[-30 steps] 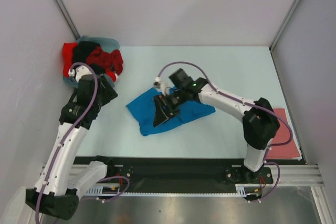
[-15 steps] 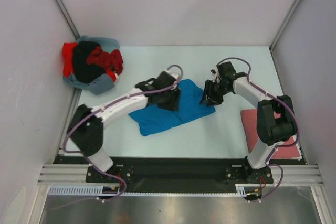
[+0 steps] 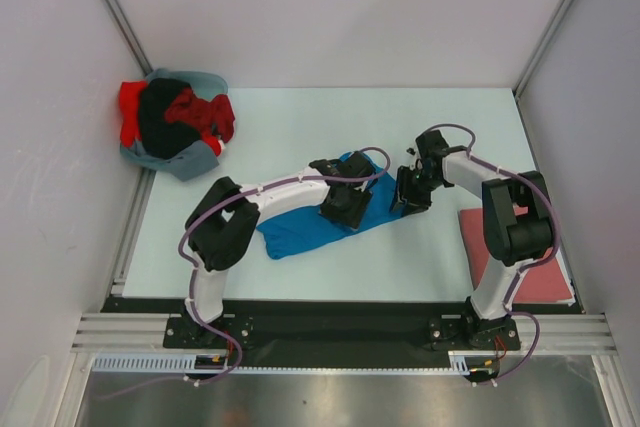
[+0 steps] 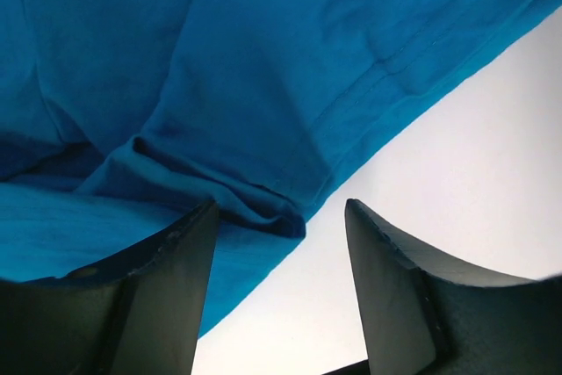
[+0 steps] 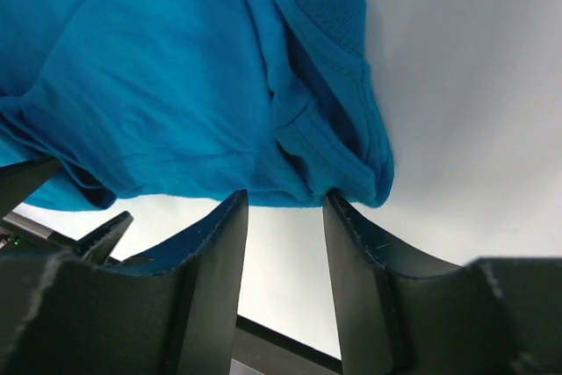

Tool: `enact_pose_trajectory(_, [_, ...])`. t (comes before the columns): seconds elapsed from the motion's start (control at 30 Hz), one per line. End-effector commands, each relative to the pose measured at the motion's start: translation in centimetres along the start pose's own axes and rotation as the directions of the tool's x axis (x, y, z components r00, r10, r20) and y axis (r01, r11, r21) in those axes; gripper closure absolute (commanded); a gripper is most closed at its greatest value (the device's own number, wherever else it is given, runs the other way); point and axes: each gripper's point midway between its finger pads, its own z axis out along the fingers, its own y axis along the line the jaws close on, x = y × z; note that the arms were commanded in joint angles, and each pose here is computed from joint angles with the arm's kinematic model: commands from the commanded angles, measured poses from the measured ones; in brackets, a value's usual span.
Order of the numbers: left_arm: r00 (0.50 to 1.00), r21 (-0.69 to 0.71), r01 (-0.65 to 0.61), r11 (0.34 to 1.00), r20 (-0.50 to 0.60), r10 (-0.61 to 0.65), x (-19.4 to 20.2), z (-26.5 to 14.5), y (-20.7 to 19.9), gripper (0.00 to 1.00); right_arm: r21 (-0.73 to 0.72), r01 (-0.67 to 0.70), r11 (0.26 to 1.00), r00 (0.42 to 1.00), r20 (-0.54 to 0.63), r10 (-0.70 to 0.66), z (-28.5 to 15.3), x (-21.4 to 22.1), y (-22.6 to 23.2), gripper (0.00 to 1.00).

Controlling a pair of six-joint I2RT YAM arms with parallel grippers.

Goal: Fold and stack the t-shirts
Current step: Flatten the tshirt out

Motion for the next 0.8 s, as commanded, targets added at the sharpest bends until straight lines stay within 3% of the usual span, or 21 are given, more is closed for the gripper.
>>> enact_pose_trajectory(0.0, [1.0,-0.034,-0.016,0.999,0.023,0.016,-0.7,-0.9,0.2,0.35,0.001,0.017,1.0,1.0,0.023,-0.017,0.4,-0.9,0.0,0.57])
enact_pose_trajectory(0.23, [0.999,-0.03,-0.009,1.0,-0.041,0.008,1.5,0.2,0.5,0.43,-0.003,0.012,1.0,1.0,0.028,-0.012,0.5,-1.4,0.3,0.61])
enact_pose_trajectory(0.37, [0.999,-0.034,-0.003,0.999,-0.034,0.002,1.4,0.0,0.6,0.59,-0.003,0.013,1.0,0.999,0.034,-0.013,0.2,-1.6,0.5,0.62])
enact_pose_trajectory(0.43, [1.0,-0.041,-0.005,0.999,-0.015,0.004,1.2,-0.7,0.9,0.57,-0.011,0.016,1.0,0.999,0.043,-0.015,-0.1,-1.8,0.8,0.62])
enact_pose_trajectory(0.47, [1.0,-0.042,-0.008,0.999,-0.013,0.007,1.3,-1.0,0.9,0.49,-0.015,0.012,1.0,0.999,0.043,-0.011,-0.3,-1.8,0.9,0.62])
enact_pose_trajectory(0.53, [1.0,-0.038,-0.011,0.999,-0.013,0.01,1.5,-1.2,1.0,0.45,-0.02,0.017,1.0,0.999,0.048,-0.017,-0.5,-1.8,1.3,0.61])
enact_pose_trajectory(0.77, [0.999,-0.013,-0.011,1.0,-0.032,0.01,2.8,-1.1,1.0,0.53,-0.015,0.018,1.0,0.997,0.07,-0.017,-1.1,-2.3,1.6,0.61])
